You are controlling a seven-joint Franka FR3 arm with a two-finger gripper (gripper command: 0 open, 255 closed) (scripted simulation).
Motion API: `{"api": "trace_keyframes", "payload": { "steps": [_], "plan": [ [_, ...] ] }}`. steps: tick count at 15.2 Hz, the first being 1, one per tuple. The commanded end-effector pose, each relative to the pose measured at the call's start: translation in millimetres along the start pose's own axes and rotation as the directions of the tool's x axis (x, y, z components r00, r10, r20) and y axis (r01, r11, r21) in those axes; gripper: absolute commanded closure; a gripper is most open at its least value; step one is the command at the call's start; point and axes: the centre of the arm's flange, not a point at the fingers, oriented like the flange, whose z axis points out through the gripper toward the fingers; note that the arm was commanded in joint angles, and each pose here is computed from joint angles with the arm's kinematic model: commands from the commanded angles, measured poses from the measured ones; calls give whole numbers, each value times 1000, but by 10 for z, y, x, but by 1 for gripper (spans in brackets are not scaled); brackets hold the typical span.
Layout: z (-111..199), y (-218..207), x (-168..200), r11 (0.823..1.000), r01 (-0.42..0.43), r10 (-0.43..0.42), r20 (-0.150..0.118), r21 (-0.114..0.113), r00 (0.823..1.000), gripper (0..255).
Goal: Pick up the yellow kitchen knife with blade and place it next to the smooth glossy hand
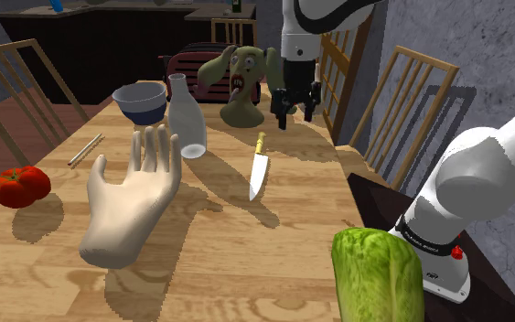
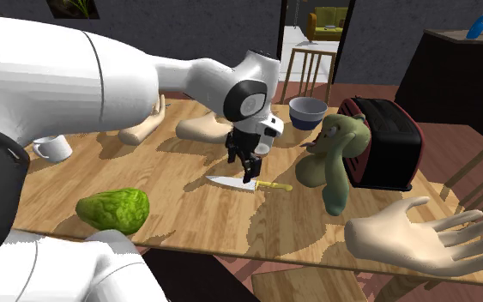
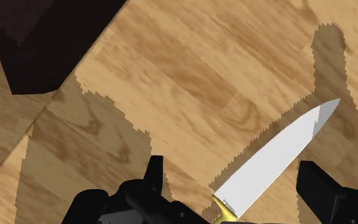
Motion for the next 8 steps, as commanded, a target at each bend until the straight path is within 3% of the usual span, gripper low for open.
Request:
{"api": "trace_keyframes", "payload": {
  "steps": [1, 4, 8],
  "plan": [
    [128, -125, 220, 996, -90, 90, 1, -6, 996, 0],
    [320, -248, 557, 976, -216, 216, 3, -18, 976, 0],
    [580, -340, 1023, 925, -378, 378, 2, -33, 926, 0]
  ]
}}
